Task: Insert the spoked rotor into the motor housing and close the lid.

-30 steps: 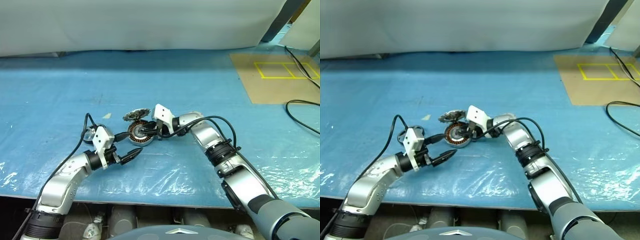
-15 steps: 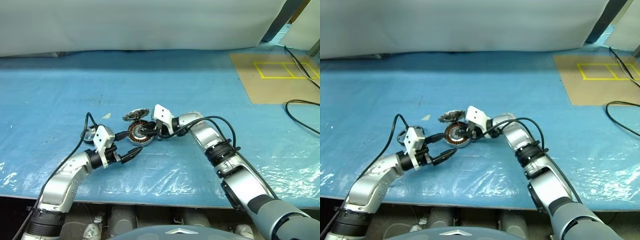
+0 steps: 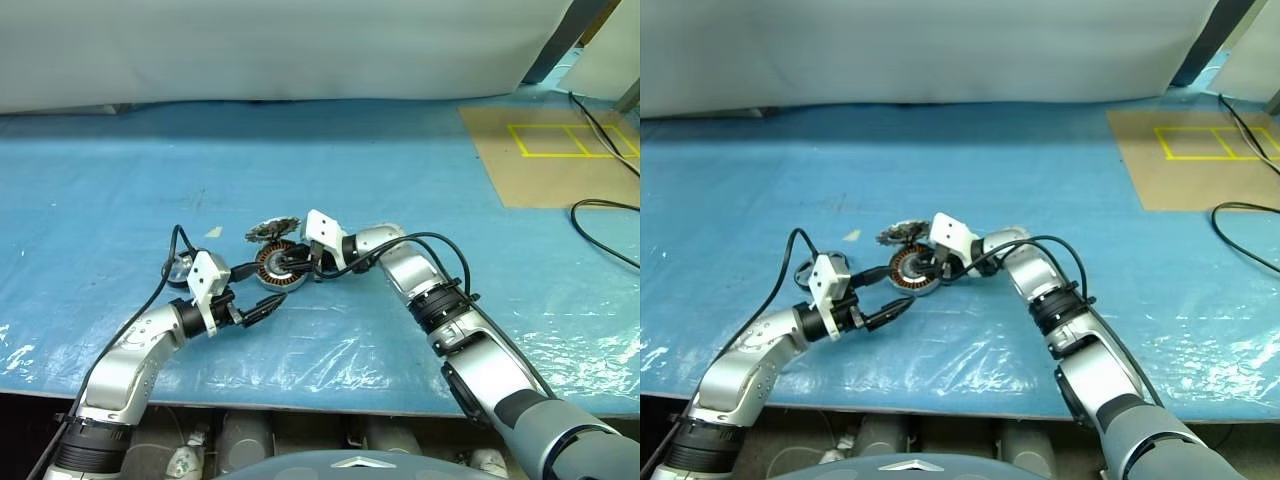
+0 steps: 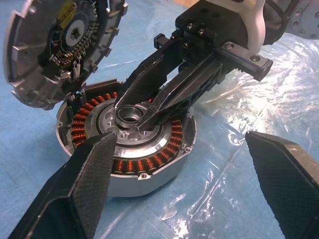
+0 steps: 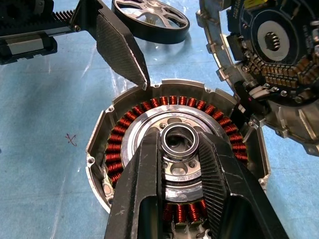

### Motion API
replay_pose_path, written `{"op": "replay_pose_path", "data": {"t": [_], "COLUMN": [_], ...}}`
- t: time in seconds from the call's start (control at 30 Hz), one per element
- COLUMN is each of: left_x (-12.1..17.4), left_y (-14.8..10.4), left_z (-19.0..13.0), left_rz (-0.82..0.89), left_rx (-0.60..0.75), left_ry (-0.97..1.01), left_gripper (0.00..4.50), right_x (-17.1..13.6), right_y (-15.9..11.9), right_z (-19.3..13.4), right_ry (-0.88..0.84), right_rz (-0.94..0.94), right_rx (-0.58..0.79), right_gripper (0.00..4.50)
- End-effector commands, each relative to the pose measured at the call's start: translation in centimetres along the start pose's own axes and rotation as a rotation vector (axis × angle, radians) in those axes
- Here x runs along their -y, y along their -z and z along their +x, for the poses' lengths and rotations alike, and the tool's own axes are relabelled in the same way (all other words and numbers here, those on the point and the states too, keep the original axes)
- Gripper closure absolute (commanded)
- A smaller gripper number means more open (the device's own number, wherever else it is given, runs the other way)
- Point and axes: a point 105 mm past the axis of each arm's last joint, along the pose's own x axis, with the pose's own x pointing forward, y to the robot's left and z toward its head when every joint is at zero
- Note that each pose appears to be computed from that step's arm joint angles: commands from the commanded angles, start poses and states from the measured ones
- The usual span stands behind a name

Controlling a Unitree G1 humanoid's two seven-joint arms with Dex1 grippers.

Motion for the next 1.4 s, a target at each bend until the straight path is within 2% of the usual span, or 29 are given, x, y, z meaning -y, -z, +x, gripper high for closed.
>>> {"op": "replay_pose_path", "data": {"t": [0.03,0.2,0.6,0.7,0.87,1.2,1.4], "left_x": [0.3,0.2,0.0,-0.1,-0.1,-0.1,0.1], "left_y": [-0.7,-0.8,-0.7,-0.6,-0.4,-0.2,-0.2], "left_z": [0.1,0.1,0.1,0.2,0.1,-0.1,0.2], "left_rz": [0.021,0.02,0.016,0.013,0.012,0.014,0.013], "left_rx": [0.018,0.017,0.015,0.015,0.012,0.011,0.014], "left_ry": [0.013,0.009,0.011,0.011,0.011,0.009,0.017], "left_gripper": [0.14,0.14,0.14,0.14,0.14,0.14,0.14], "right_x": [-0.1,-0.3,0.7,0.1,-0.9,0.5,-0.2], "right_y": [0.0,-0.4,-4.4,-4.4,-2.6,-2.7,0.6], "right_z": [0.0,0.1,-2.1,-2.0,-0.9,0.0,1.1], "right_ry": [-0.005,-0.011,-0.011,-0.031,-0.055,0.045,0.049], "right_rz": [-0.021,-0.013,0.057,0.075,0.085,0.067,0.001], "right_rx": [-0.011,0.004,0.16,0.173,0.108,0.11,-0.04], "right_gripper": [3.84,2.28,2.28,2.86,4.49,4.49,4.49]}}
